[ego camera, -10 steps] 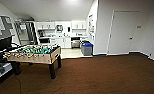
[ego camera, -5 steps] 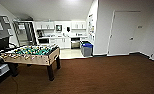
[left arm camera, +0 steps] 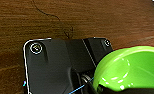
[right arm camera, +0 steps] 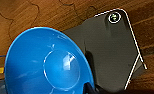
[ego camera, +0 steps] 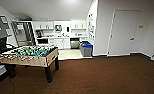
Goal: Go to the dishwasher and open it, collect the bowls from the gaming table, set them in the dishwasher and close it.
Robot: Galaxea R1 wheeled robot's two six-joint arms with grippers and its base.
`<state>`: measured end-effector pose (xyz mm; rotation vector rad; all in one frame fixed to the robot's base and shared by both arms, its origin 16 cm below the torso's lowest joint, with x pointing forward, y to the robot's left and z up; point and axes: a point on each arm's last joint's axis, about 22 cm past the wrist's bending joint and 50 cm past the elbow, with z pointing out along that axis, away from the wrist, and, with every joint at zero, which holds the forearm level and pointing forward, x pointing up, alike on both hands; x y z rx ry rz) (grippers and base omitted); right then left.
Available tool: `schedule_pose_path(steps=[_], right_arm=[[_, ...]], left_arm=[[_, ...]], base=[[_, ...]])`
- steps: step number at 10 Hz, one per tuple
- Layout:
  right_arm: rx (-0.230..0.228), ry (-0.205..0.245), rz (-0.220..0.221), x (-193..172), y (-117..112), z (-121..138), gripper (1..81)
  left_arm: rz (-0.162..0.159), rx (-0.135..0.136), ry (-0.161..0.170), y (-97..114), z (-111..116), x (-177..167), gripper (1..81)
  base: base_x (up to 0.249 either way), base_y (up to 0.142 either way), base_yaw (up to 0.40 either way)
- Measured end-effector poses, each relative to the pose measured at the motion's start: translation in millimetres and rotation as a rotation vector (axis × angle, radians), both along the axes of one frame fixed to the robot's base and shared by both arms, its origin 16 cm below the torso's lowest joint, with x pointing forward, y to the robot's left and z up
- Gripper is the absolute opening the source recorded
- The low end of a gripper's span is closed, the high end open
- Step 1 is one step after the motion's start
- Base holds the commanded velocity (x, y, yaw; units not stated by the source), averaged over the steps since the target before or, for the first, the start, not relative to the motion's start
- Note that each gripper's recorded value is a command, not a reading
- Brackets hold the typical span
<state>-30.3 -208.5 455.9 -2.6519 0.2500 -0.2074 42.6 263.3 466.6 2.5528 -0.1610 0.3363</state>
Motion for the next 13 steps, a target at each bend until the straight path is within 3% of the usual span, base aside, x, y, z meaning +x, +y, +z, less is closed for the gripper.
schedule_pose_path(steps=[13], right_arm=[[0.001, 0.000, 0.000, -2.4, 0.5, 0.0, 1.0]], left_arm=[[0.000, 0.003, -0.001, 2.6, 0.2, -1.1, 1.0]], base=[[0.124, 0.000, 0.000]])
